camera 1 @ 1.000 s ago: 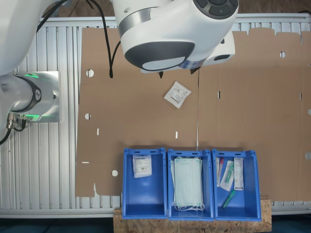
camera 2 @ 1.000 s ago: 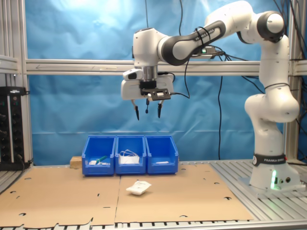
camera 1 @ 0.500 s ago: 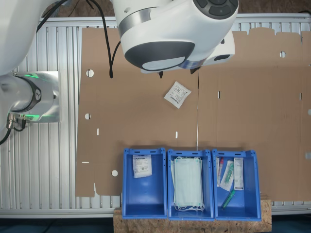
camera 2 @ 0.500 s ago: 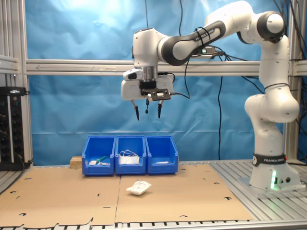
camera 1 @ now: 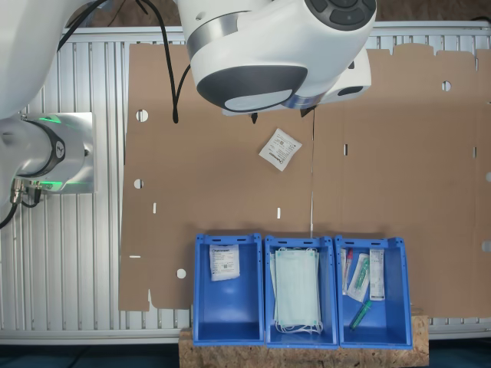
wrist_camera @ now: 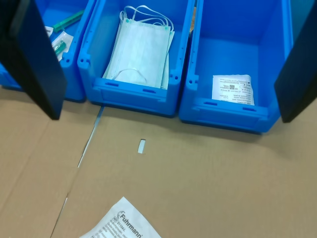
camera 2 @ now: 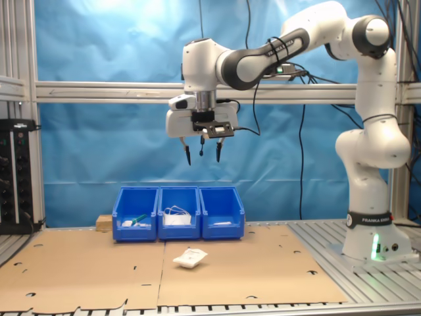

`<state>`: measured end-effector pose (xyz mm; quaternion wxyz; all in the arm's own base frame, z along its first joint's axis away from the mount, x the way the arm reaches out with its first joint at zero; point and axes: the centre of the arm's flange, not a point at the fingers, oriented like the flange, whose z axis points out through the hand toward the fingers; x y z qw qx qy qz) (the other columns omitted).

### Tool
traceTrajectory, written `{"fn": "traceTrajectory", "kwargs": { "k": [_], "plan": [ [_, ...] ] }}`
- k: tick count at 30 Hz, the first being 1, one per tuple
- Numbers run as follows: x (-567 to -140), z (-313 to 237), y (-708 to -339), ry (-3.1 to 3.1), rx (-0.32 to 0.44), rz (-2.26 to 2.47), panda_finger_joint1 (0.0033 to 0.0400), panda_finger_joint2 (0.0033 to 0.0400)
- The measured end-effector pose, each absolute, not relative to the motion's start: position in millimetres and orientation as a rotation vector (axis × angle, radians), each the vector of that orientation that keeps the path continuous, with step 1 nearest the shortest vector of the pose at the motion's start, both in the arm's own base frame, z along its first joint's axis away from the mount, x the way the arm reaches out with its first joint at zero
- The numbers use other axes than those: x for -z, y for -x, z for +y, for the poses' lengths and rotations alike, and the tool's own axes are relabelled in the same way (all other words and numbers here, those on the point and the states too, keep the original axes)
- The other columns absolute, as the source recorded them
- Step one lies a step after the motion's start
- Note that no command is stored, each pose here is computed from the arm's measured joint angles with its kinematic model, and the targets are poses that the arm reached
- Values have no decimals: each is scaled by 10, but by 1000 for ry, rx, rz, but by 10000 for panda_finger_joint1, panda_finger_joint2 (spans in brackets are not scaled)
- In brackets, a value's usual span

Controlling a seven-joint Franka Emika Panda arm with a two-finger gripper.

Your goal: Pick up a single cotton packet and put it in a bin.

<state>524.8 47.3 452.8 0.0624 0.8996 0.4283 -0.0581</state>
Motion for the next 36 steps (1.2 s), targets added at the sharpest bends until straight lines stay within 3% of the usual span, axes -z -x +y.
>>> {"fn": "traceTrajectory", "kwargs": {
  "k": [36],
  "plan": [
    [-4500,469,-5264,-2719,174,1294,400,400]
  ]
}}
